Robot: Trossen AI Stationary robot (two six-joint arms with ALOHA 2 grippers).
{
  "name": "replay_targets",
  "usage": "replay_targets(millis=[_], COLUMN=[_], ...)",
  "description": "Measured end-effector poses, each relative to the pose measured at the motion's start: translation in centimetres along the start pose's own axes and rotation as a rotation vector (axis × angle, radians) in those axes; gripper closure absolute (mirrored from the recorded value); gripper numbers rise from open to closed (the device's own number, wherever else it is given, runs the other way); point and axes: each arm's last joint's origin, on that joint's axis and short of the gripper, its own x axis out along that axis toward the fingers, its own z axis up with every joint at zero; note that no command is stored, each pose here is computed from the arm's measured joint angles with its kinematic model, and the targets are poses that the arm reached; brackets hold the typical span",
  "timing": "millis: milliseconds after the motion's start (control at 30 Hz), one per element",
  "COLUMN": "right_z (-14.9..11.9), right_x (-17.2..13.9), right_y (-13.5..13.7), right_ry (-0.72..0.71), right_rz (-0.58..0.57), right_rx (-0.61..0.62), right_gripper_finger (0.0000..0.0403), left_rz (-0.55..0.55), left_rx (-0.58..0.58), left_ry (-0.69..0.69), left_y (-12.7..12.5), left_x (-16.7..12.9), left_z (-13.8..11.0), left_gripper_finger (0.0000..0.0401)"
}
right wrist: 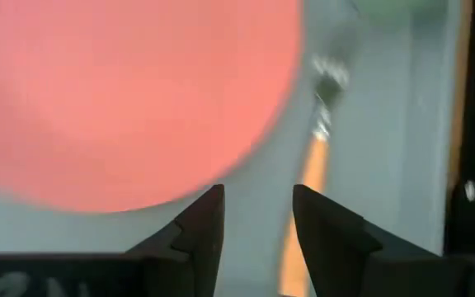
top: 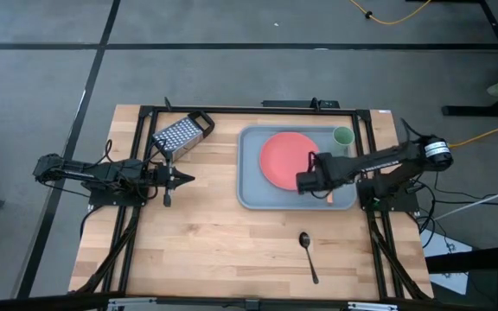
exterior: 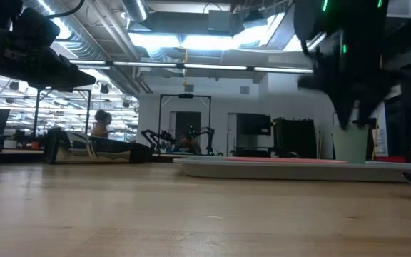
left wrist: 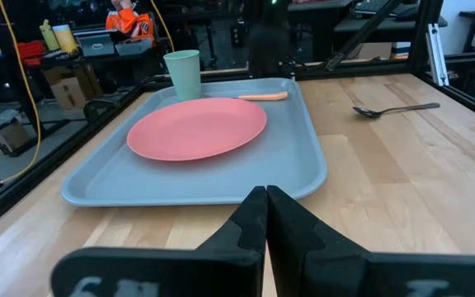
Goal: Pick and place plate/cup/fork/spoon on tray
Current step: Put the black spoon on the gray serving tray to the right side of the orange fork
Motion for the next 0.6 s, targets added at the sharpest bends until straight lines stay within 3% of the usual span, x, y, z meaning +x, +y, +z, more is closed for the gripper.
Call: replay_targets(millis=[167, 333, 467, 600], right_z=[-3.3, -7.7, -11.2, -14.2], right_x=[-4.7, -6.4, -6.1, -6.6], right_y=[1.1, 0.6, 1.2, 3.3], right_ry=[-0.163, -0.186, -0.182, -0.194], right_rz=[0.204, 0.367, 0.398, 0.378], right_rx=[-0.129, -0.073, -0.047, -0.070], right_gripper_finger=[0.0253, 0.0253, 0.0253, 0.0253], left_rz=[0.000, 0.000, 0.000, 0.000], left_rx=[0.000, 0.000, 0.000, 0.000], left_ry=[0.000, 0.000, 0.000, 0.000], left_y=[0.0, 0.0, 0.0, 0.0], left_x=[0.0, 0.0, 0.0, 0.0], left_z=[0.0, 0.0, 0.0, 0.0], left_gripper_finger=[0.0401, 0.0401, 0.0401, 0.0401])
